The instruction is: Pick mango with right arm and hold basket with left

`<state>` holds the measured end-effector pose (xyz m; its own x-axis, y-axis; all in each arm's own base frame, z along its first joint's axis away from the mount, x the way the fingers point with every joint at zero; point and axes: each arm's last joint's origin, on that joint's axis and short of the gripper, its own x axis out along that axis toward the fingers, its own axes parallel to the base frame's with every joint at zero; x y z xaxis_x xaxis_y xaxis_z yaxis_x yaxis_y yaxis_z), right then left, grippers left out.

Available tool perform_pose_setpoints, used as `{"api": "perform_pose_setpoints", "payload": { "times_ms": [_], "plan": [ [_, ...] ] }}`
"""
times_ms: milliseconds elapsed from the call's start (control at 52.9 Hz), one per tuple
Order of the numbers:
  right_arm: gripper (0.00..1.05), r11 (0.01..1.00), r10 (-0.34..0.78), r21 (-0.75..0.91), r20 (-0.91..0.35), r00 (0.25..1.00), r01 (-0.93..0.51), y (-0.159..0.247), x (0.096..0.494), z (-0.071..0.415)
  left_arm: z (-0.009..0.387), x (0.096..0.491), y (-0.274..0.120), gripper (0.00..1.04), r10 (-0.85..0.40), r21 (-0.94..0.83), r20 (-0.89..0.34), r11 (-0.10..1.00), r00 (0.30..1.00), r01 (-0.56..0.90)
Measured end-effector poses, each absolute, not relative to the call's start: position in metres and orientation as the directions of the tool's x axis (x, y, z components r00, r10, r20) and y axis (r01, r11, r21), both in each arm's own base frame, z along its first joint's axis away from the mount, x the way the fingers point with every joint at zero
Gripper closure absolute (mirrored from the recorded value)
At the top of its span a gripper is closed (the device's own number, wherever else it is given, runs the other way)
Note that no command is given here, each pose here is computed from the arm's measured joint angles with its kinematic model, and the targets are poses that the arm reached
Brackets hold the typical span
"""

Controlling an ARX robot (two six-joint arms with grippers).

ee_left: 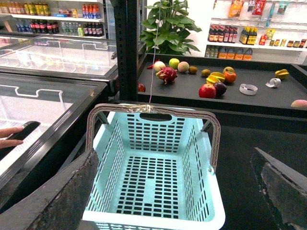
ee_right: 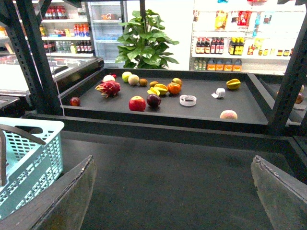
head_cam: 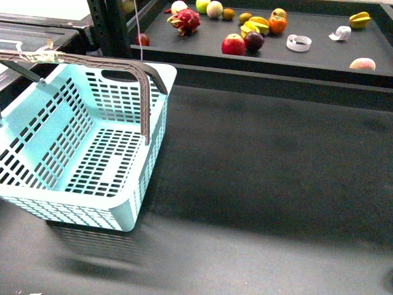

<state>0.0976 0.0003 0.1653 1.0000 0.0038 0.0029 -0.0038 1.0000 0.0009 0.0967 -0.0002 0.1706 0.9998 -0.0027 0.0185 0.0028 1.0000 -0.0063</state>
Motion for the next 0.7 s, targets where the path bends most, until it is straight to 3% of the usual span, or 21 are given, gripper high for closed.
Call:
{"api": "perform_pose_setpoints", "payload": {
  "times_ms": [700],
  "plan": [
    [0.08,1.000,0.004,0.001,0.003,1.000,-0.004,0.0003,0.0976,0.1653,0.1706,0.0967,-0.0002,0.08,-0.002,-0.006,0.019,1.000,1.000,0.002]
  ]
}}
